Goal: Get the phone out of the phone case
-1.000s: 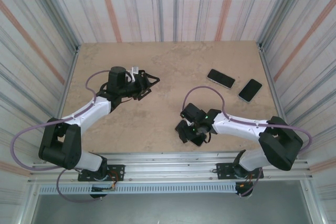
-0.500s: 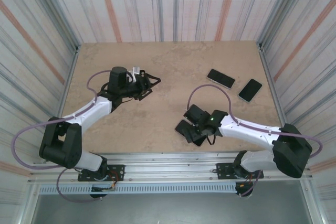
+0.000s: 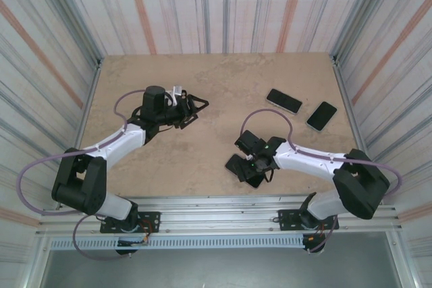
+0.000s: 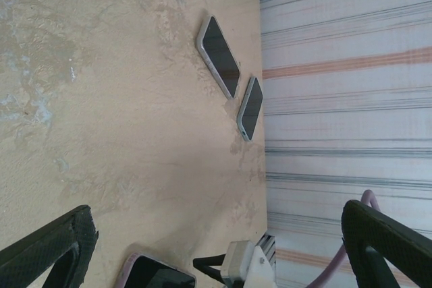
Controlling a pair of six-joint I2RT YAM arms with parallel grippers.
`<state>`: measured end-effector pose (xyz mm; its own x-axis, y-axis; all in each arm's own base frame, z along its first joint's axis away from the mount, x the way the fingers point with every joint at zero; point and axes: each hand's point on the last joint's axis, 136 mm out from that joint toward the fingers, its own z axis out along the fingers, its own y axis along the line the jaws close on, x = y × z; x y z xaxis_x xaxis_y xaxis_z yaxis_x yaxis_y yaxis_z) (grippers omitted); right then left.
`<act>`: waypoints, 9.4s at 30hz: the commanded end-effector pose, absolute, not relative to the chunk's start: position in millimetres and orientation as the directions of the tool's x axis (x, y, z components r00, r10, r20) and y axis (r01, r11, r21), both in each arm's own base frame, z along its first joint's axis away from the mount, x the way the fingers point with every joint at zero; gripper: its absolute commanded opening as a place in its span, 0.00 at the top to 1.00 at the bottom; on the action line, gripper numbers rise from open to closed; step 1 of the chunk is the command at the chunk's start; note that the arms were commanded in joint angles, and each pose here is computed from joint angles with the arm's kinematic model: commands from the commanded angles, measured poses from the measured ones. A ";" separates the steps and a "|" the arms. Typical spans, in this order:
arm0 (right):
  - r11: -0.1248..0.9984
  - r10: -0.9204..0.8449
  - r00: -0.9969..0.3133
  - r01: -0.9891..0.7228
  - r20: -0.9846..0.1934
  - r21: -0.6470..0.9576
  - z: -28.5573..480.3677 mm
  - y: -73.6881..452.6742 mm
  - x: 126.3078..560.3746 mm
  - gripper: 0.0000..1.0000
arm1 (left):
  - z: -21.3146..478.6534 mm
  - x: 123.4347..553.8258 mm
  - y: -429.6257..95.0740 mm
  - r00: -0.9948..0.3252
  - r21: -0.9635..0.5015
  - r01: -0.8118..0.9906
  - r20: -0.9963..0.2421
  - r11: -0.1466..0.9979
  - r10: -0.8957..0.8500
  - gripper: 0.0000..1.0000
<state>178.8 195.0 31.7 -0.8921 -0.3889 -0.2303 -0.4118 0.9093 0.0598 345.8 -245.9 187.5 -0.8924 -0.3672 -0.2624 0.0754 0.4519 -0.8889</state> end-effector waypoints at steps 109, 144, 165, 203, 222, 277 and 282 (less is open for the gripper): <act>0.788 0.127 -0.823 -0.255 -0.553 0.561 162.3 222.6 230.8 0.49 | 178.6 281.4 -368.3 -0.877 -0.734 0.377 -0.480 0.565 -0.037 0.43; 0.702 0.237 -0.743 -0.314 -0.626 0.639 195.5 220.0 241.9 0.09 | 240.2 330.1 -354.2 -0.843 -0.833 0.329 -0.471 0.444 -0.259 1.00; 0.249 0.617 -0.674 -0.322 -0.406 0.913 275.2 226.6 267.6 0.51 | 348.1 357.6 -322.8 -0.724 -0.930 0.337 -0.355 0.147 -0.592 1.00; 0.475 0.439 -0.571 -0.509 -0.694 0.718 281.0 206.8 291.1 0.97 | 405.8 314.5 -345.5 -0.845 -0.953 0.226 -0.089 -0.202 -0.527 1.00; 0.528 0.393 -0.566 -0.507 -0.725 0.681 276.0 198.0 304.3 0.96 | 410.6 309.7 -350.9 -0.854 -0.947 0.227 -0.083 -0.225 -0.514 1.00; 0.038 -0.200 -0.155 -0.988 -0.968 0.150 296.7 254.7 230.6 0.82 | 438.3 275.9 -303.6 -0.295 -0.294 0.955 -0.955 -0.038 -0.023 1.00; 0.026 -0.202 -0.140 -0.990 -0.969 0.137 295.1 260.6 231.8 0.82 | 434.9 276.5 -305.7 -0.323 -0.322 0.945 -0.946 -0.065 -0.012 1.00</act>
